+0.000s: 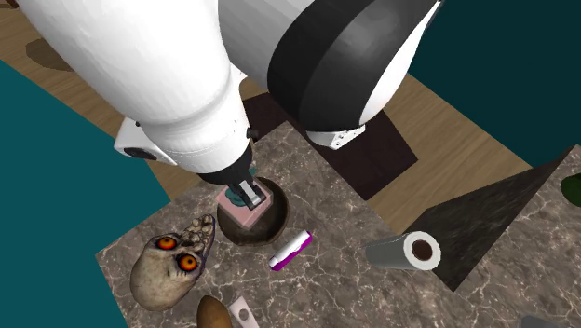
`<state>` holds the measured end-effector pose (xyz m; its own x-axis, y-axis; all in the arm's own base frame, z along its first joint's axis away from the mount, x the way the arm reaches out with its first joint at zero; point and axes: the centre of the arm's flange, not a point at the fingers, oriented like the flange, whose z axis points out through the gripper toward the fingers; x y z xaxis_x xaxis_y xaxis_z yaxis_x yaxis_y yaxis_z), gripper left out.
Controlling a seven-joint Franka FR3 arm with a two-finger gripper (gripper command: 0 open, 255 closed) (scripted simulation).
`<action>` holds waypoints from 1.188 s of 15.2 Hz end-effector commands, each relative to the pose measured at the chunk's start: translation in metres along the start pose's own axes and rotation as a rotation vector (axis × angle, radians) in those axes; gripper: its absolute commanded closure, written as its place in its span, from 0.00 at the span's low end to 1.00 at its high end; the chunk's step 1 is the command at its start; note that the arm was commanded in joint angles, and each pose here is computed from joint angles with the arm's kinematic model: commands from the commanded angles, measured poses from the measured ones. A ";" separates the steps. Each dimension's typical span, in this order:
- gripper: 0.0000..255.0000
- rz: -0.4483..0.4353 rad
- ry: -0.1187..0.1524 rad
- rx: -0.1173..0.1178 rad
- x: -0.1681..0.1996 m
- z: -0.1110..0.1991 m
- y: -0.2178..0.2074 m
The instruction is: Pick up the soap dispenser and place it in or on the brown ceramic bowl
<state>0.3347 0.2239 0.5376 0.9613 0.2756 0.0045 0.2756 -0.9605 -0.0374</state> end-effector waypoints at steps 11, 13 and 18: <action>0.00 0.000 0.001 0.000 0.000 0.012 0.002; 0.00 0.000 0.001 0.000 0.000 0.012 0.002; 0.00 0.000 0.001 0.000 -0.001 -0.038 0.002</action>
<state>0.3320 0.2205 0.5636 0.9612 0.2758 0.0067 0.2759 -0.9605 -0.0379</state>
